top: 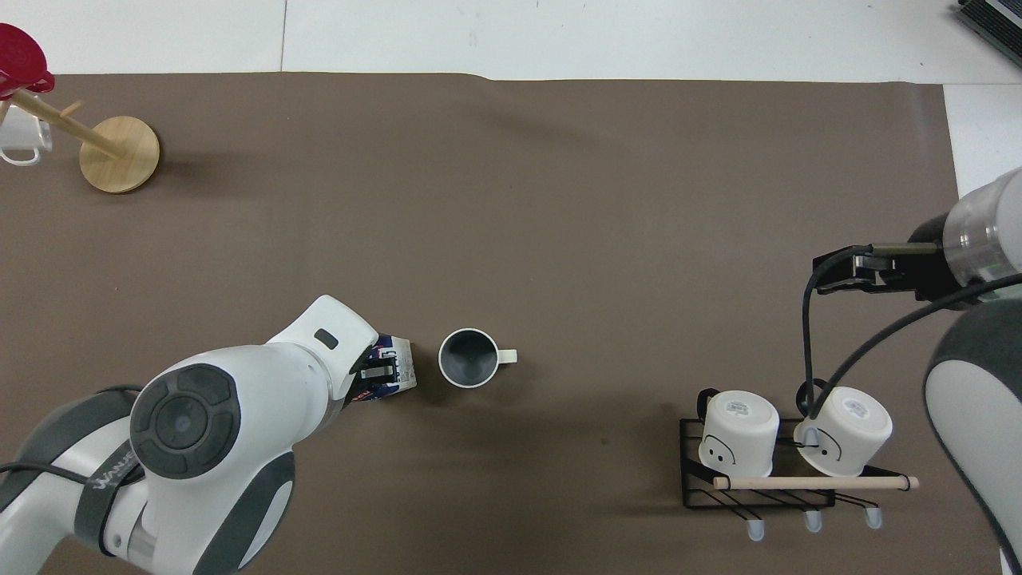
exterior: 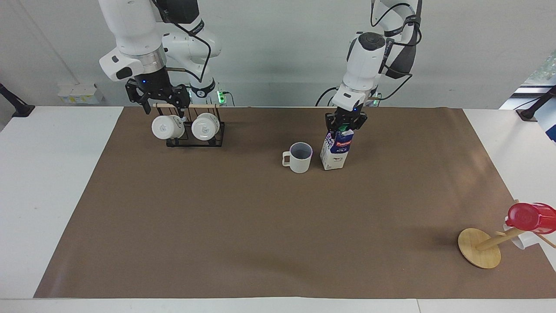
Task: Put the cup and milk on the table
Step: 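Lower the milk carton onto the table beside the mug with the left gripper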
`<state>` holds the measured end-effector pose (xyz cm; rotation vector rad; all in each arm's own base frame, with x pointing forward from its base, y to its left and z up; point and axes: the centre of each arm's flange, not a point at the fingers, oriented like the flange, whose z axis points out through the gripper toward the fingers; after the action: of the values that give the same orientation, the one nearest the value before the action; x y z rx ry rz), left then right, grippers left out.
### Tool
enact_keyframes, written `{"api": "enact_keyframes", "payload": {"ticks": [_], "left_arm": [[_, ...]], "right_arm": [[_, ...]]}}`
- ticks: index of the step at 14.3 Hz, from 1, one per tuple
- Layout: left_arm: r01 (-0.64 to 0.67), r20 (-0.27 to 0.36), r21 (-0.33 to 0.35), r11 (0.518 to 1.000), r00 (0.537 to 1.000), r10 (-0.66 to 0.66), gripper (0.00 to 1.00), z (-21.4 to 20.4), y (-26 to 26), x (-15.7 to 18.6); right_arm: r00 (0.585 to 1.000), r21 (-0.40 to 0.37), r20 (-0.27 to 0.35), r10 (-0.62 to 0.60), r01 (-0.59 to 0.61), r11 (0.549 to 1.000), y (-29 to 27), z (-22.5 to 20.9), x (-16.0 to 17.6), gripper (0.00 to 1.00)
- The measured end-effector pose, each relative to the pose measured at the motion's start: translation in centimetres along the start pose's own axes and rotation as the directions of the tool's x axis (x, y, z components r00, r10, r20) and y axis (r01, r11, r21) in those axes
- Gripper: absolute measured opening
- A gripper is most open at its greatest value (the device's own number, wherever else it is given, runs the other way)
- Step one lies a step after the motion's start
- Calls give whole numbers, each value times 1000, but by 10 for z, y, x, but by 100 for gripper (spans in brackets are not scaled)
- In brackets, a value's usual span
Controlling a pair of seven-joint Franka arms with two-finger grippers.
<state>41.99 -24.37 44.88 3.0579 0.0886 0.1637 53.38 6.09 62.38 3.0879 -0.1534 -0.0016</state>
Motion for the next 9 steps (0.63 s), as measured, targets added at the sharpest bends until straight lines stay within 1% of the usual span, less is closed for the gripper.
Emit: {"api": "enact_keyframes", "payload": {"ticks": [4, 7, 9], "left_arm": [[0, 0, 1, 1000, 1000, 0, 53, 5, 0, 1], [0, 1, 1, 1000, 1000, 0, 56, 5, 0, 1], [-1, 1, 2, 1000, 1000, 1, 74, 5, 1, 1]], "right_arm": [[1000, 21, 2, -2, 2, 1000, 12, -1, 3, 100], [1000, 23, 3, 5, -5, 1000, 18, 0, 4, 100], [1000, 23, 3, 6, -6, 1000, 19, -1, 4, 100]]}}
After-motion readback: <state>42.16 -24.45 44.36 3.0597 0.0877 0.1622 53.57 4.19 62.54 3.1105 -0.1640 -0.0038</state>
